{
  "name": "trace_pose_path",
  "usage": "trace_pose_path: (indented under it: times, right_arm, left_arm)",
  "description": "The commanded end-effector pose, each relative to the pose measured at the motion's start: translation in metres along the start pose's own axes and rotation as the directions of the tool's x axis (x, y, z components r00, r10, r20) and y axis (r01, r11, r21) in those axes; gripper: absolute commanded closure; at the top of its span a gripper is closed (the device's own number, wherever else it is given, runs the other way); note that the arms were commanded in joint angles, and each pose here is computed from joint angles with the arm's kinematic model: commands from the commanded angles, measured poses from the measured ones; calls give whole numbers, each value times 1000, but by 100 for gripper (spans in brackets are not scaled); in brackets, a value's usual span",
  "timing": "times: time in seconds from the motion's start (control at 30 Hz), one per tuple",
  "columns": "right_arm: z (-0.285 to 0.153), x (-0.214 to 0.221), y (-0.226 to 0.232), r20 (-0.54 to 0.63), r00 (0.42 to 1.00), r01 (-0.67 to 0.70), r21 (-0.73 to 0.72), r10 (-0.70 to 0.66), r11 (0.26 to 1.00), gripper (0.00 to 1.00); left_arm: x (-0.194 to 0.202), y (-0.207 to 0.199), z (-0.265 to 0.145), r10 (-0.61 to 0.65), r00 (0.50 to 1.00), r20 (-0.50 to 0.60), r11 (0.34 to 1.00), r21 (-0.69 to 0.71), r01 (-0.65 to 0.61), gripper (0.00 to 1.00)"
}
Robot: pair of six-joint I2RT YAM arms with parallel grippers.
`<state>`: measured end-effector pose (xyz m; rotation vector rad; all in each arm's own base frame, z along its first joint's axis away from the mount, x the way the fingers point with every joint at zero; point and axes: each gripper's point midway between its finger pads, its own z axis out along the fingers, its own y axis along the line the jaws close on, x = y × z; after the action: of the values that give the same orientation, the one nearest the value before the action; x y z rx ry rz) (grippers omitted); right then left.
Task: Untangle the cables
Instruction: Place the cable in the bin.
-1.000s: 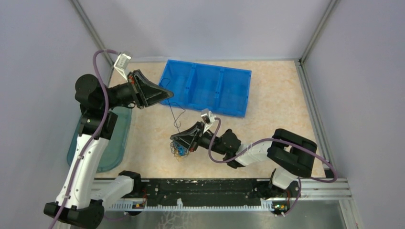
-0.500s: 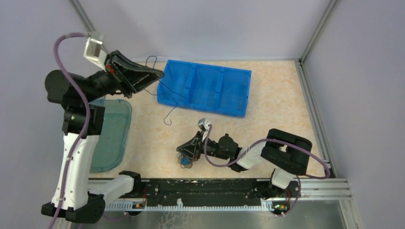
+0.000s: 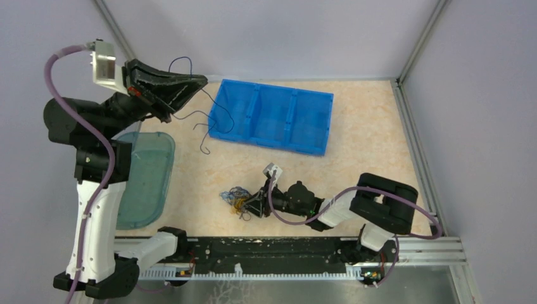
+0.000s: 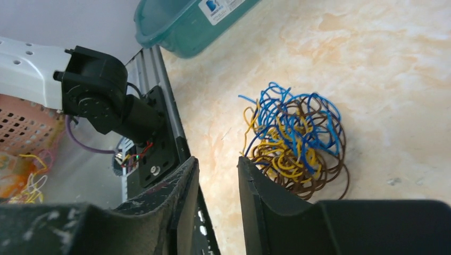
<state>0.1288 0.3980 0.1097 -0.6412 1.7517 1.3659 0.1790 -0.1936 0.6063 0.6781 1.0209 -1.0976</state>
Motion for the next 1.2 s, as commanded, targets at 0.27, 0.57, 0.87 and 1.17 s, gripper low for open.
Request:
trace_pose_path:
  times: [0.27, 0.57, 0.87, 1.17]
  right_arm:
    - [-38, -81, -1, 206, 966, 116, 194, -156, 974, 32]
    - [-75, -101, -28, 282, 941, 71, 376, -187, 924, 28]
    - [-84, -107, -34, 297, 932, 68, 417, -207, 907, 31]
    - [-89, -121, -29, 327, 918, 65, 428, -222, 901, 32]
  left_arm:
    - [99, 104, 0, 16, 983, -181, 979, -198, -52, 100]
    - [150, 191, 2, 45, 949, -313, 931, -332, -153, 100]
    - [208, 247, -4, -17, 922, -386, 916, -376, -141, 100]
    - [258, 292, -3, -67, 899, -432, 908, -401, -125, 100]
